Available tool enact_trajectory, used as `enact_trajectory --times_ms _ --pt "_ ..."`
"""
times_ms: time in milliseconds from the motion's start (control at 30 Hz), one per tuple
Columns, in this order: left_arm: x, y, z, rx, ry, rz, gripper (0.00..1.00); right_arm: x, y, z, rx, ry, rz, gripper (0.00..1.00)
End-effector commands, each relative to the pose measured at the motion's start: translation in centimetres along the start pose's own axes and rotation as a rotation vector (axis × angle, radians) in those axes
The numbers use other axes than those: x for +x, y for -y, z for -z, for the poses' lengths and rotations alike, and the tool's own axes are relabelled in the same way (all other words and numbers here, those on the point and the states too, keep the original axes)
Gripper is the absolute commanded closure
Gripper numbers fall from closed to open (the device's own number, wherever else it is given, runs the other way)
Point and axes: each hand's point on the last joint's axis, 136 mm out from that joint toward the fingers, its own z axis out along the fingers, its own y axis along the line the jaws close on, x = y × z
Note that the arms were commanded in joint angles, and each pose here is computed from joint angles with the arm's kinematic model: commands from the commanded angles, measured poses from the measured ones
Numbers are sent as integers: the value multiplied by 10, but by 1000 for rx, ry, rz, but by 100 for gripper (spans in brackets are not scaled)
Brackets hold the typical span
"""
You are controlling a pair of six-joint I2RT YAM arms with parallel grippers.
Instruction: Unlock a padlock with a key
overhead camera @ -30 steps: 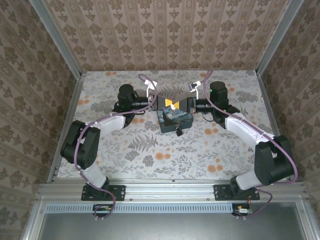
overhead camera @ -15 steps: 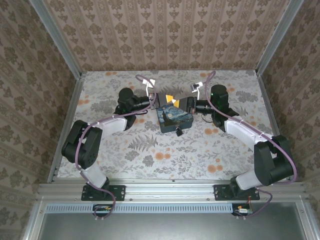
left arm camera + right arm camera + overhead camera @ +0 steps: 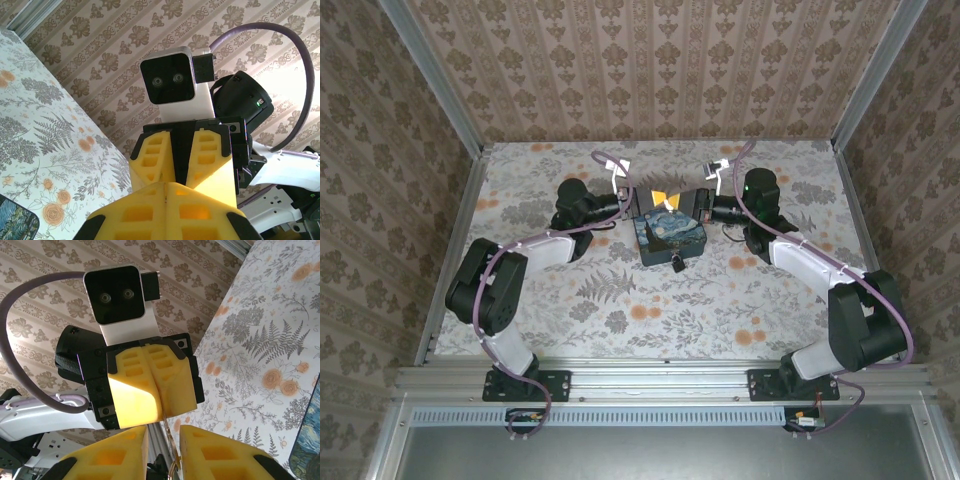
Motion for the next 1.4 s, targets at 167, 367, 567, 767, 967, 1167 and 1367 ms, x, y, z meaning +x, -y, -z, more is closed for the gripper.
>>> enact_trajectory --times_ms 167,367,567,767,967,1167,1367 --pt "-5 13 0 34 16 -40 100 4 -6 -3 -37 -13 5 74" --pt "-11 14 6 31 36 -41 100 7 -3 -3 -32 -18 -3 74" --pt "-13 15 6 33 45 -41 100 7 -1 -4 -31 -17 -4 72" --pt "-13 18 6 39 46 -42 100 6 0 -5 -27 -15 -3 69" --pt "-12 19 4 44 45 -44 100 6 1 -7 -26 -15 -4 72" --pt "-12 19 5 42 50 -40 100 8 -1 -7 -33 -23 1 79" --pt "-12 19 4 46 52 -40 100 8 -5 -9 -44 -18 17 89"
